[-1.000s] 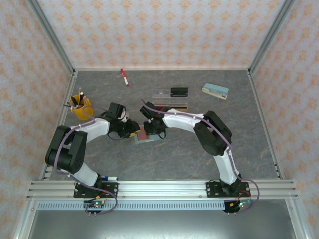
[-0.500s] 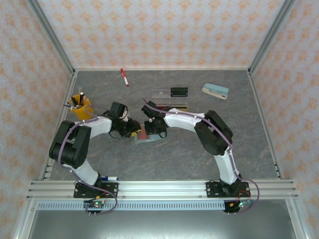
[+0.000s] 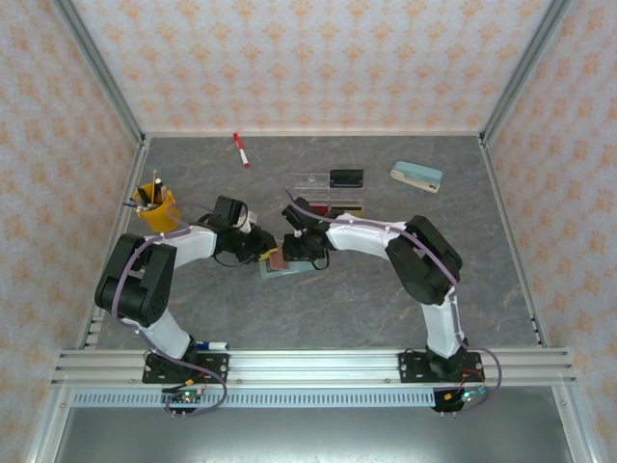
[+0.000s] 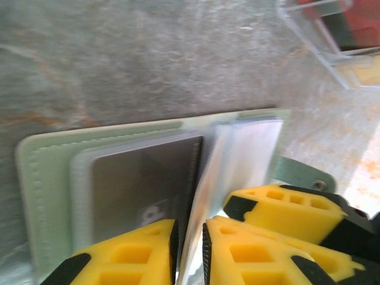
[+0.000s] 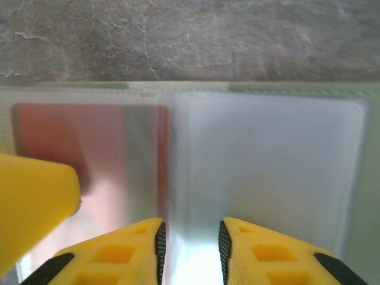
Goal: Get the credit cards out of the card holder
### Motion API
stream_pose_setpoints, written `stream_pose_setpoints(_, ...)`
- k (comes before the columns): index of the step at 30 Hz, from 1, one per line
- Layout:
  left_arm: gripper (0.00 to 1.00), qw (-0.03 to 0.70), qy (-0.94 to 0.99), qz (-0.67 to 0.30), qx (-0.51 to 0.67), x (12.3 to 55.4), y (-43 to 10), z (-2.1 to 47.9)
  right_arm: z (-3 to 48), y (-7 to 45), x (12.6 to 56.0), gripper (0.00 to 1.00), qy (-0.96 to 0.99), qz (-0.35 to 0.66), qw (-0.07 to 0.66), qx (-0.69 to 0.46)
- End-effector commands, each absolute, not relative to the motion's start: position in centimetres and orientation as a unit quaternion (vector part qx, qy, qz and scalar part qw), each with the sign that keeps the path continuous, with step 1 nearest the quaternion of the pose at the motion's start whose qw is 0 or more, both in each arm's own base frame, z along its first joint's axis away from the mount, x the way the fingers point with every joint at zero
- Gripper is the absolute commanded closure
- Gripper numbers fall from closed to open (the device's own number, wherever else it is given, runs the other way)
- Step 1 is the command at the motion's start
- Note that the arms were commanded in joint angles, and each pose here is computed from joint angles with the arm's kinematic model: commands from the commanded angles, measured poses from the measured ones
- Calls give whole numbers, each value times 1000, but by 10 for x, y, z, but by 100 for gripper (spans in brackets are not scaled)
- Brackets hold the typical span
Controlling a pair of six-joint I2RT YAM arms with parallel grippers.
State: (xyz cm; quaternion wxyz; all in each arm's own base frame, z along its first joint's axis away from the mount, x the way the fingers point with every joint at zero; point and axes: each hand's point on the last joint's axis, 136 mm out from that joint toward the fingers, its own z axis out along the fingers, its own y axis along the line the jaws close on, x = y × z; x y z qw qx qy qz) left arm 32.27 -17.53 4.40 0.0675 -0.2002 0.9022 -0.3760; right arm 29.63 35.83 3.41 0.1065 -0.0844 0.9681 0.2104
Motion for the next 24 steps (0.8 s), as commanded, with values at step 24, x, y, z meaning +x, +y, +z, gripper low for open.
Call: stream_pose_setpoints(24,62,105,906,-362,-194,334,-188,61,85,328,319,74,948,261,181,-27)
